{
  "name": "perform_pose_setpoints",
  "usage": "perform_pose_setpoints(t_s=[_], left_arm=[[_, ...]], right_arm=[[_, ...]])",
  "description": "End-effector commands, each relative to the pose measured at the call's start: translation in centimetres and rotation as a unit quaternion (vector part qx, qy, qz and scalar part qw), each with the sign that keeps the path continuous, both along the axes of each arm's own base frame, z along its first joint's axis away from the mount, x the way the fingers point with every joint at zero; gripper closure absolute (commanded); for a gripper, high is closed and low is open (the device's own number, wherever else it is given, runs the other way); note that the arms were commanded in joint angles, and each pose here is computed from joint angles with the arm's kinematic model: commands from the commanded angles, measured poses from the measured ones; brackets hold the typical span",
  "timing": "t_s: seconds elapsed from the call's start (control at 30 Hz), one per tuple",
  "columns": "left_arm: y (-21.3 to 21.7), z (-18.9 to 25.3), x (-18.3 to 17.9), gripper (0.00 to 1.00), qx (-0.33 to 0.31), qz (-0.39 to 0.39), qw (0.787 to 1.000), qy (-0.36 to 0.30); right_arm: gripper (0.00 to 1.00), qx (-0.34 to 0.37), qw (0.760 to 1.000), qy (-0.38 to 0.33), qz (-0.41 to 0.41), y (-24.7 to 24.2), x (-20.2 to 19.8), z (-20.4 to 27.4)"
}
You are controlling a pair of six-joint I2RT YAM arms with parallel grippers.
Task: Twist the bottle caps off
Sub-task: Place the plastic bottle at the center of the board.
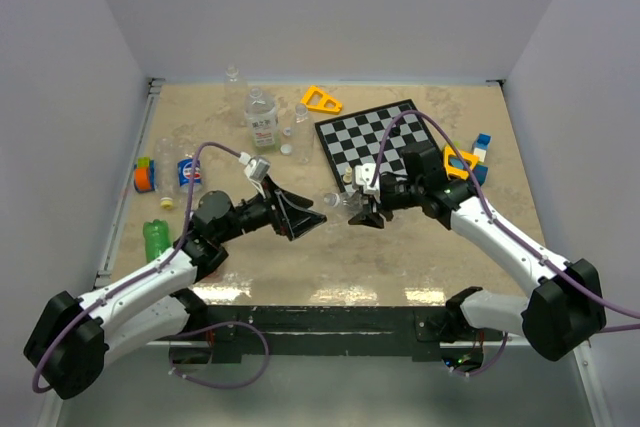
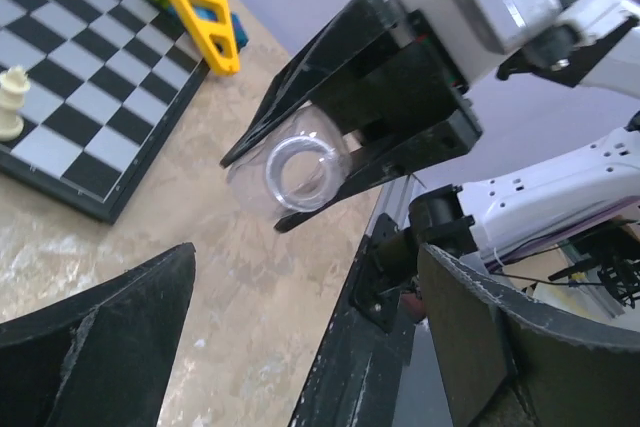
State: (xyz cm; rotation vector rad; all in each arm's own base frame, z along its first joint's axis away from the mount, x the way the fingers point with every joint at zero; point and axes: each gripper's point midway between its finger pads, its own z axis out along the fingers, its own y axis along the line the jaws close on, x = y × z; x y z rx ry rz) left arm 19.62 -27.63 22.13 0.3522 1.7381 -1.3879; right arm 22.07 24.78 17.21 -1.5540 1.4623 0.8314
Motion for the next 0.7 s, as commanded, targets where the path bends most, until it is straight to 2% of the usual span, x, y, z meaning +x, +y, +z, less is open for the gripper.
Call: perform_pose_setpoints(t_s=[0.0, 0.1, 0.3, 0.67], left_arm=[[-0.7, 4.7, 0.1, 0.03, -0.081, -0.005, 0.995, -0.05], [-1.5, 4.6, 0.9, 0.04, -0.08, 0.005, 0.996, -0.039], [-3.2, 4.0, 2.6, 0.19, -0.069, 0.021, 0.997, -0.013], [-3.7, 4.6, 3.7, 0.36, -0.07, 0.039, 0.997, -0.01]], right_arm=[[0.82, 0.036, 0.999, -0.001, -0.005, 0.8, 0.6, 2.3], [0.82, 0.035, 0.999, 0.0, -0.004, 0.7, 0.5, 2.1], [0.82, 0.035, 0.999, 0.0, -0.003, 0.7, 0.6, 2.1], [0.82, 0.035, 0.999, -0.003, -0.006, 0.7, 0.7, 2.1]])
